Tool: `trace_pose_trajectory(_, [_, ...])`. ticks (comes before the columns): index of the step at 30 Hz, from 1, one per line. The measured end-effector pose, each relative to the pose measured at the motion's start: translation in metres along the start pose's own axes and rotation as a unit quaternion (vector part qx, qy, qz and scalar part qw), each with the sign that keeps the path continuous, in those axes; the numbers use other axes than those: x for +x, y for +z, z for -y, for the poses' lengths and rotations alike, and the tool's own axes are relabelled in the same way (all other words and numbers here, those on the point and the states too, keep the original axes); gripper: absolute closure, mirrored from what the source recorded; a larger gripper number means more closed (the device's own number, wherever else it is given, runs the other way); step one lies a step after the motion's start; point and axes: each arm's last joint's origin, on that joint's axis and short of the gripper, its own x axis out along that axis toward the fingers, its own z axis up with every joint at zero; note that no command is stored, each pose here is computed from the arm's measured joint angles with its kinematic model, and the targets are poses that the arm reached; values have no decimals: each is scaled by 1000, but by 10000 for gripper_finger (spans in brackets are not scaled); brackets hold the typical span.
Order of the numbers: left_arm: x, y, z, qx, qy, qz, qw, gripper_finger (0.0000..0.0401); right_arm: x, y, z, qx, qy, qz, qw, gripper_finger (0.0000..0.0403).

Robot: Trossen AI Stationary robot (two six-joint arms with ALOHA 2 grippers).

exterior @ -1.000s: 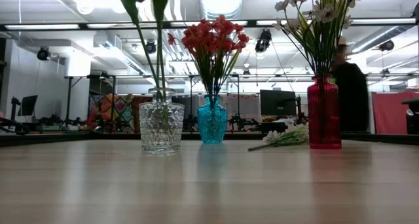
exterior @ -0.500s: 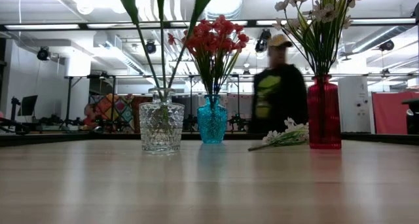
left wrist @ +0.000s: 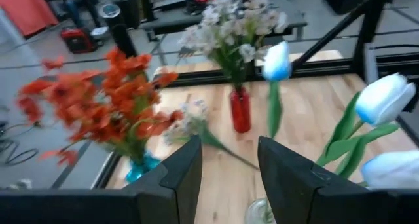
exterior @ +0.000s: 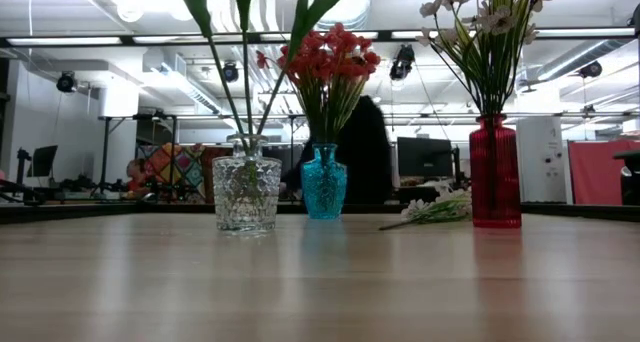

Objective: Sort flowers into vase by color
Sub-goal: Put the white flowers into the red vase

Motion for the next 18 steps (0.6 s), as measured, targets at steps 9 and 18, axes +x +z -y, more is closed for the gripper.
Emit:
trace_pose_trajectory(9, [-6,-2,-1,-10,7,-3,1000,269,-43,2,1,9,41,17,999,202])
trace_pose_trajectory(18, [8,17,4,-27,18,29,999,269,-75,1,2,-30,79,45,995,202])
